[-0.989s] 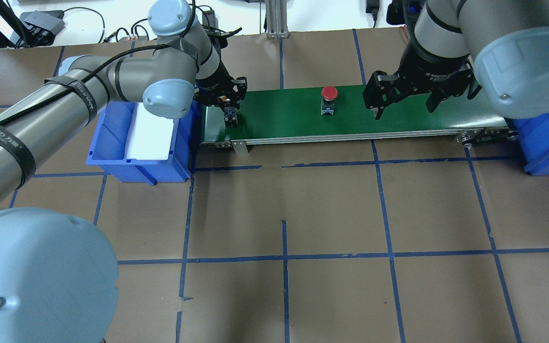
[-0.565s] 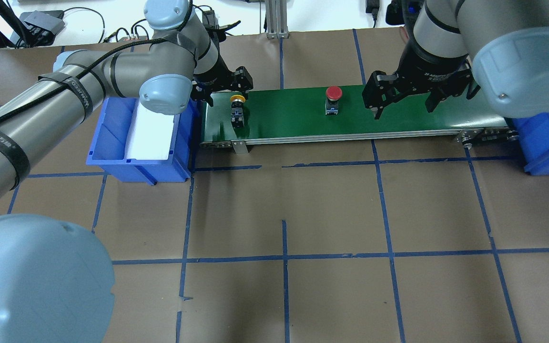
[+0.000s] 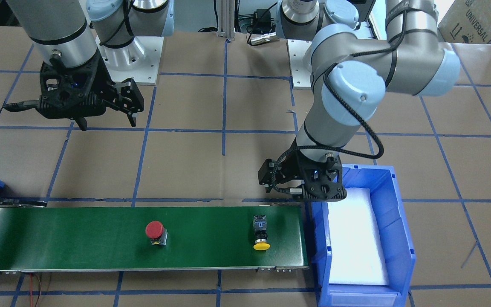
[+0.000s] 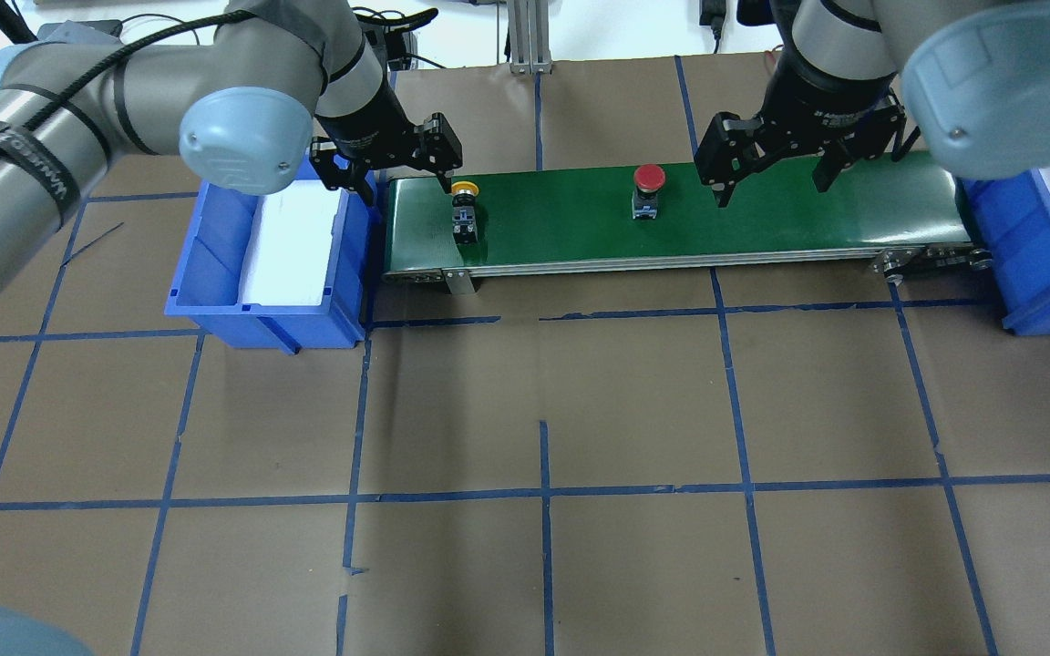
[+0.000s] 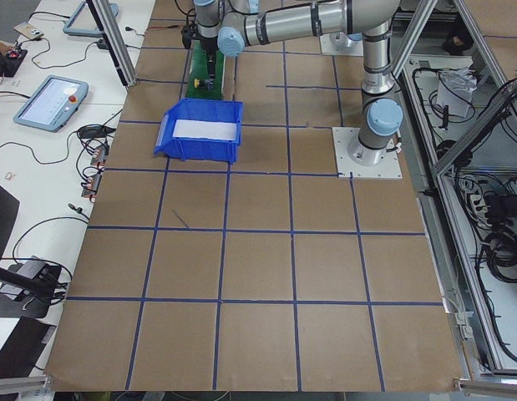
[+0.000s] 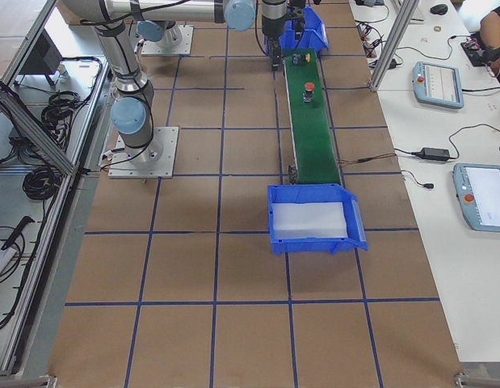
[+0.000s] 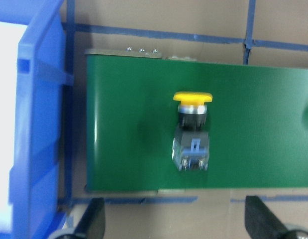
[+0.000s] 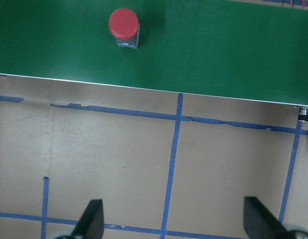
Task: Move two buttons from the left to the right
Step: 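Raise the left gripper away while the right gripper moves to the conveyor's far end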
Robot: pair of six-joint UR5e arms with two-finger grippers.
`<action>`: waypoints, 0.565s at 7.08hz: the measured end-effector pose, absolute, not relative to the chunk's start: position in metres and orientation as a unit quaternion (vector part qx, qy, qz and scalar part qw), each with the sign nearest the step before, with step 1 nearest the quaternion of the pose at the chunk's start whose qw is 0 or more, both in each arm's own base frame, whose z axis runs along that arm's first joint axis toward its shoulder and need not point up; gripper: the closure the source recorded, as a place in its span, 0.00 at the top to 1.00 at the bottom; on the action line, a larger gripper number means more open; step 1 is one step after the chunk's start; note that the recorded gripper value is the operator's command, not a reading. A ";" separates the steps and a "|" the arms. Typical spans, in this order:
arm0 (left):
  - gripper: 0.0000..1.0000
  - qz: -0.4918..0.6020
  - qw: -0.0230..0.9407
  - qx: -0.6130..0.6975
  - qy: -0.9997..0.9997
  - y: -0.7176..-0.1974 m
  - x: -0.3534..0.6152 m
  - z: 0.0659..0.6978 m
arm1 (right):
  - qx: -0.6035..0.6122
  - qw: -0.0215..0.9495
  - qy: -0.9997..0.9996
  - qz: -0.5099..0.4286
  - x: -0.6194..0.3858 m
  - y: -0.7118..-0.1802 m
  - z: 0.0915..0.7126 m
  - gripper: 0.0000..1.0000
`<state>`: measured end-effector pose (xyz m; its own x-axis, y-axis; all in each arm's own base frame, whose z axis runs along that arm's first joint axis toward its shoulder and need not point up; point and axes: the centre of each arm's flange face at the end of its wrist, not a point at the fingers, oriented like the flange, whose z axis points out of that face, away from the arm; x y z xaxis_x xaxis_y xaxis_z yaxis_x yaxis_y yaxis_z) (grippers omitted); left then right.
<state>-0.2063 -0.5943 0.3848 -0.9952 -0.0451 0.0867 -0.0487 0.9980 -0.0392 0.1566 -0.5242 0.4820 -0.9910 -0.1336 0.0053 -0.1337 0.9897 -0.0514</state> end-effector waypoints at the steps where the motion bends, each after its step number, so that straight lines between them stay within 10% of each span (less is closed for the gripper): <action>1: 1.00 0.004 0.011 0.014 -1.000 -0.574 -0.191 0.408 | 0.072 0.001 -0.997 0.025 0.158 -0.544 0.487 0.98; 4: 1.00 -0.016 -0.013 0.006 -1.000 -0.521 -0.103 0.484 | 0.116 0.003 -0.993 0.028 0.143 -0.603 0.488 0.98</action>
<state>-0.1025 -0.5212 0.4842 -0.9996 -0.0118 -0.0256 -0.0126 0.9994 0.0325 0.1431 -0.6033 0.4878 -0.9730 -0.2304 0.0118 -0.2307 0.9715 -0.0542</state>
